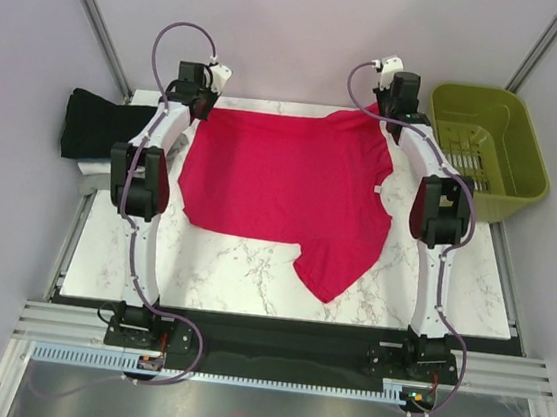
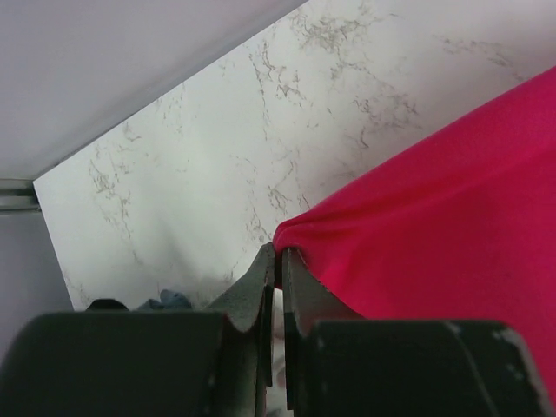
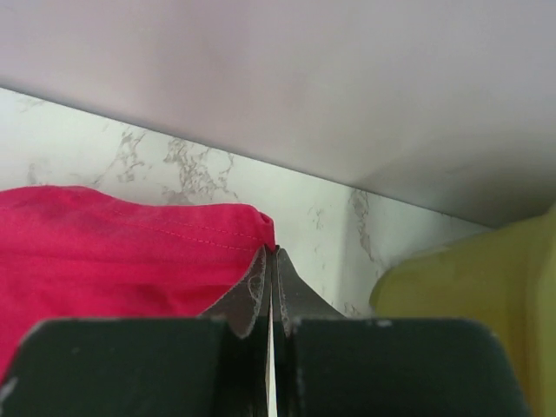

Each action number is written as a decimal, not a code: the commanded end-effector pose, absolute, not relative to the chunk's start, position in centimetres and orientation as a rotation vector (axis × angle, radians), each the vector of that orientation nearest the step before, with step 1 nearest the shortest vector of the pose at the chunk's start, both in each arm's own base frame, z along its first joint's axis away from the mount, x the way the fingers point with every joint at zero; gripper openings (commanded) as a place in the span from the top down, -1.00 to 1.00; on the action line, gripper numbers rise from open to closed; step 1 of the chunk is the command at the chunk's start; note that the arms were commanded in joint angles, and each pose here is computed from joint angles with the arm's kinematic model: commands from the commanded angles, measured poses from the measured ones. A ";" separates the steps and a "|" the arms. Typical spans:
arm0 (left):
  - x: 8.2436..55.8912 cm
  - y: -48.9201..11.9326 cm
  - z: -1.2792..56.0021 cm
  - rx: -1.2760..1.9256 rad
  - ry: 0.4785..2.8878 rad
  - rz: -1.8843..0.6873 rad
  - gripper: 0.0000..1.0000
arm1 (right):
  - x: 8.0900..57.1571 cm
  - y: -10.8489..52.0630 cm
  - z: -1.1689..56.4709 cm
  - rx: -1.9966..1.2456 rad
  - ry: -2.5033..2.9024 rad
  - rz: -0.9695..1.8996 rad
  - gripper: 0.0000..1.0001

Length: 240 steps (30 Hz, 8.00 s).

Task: Fold and stack the t-shirts
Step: Fold the tshirt

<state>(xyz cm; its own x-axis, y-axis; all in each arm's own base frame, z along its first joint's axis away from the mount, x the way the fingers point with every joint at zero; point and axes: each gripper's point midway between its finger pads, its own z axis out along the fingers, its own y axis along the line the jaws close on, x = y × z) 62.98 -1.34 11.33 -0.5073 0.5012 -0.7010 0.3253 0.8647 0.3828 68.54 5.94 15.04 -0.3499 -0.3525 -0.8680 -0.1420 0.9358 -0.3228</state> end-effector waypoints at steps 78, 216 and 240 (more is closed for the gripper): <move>49.1 -3.9 8.3 0.405 2.604 -0.198 -0.17 | 51.6 18.6 10.0 -0.553 2.253 0.433 -0.21; 46.0 -2.1 6.3 0.210 2.908 -0.530 0.17 | 54.1 13.5 3.7 -0.515 2.372 0.102 -0.08; 45.1 -1.6 2.7 0.190 2.991 -0.562 0.35 | 53.7 13.8 3.5 -0.539 2.376 0.083 -0.08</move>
<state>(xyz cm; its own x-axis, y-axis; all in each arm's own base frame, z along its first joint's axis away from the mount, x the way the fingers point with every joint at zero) 44.87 -1.40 2.67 -0.9838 0.1335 -0.1198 0.1659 0.9310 -0.3252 53.89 13.82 2.52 -0.6863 -0.3403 -0.6428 -0.3962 0.9161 -0.0620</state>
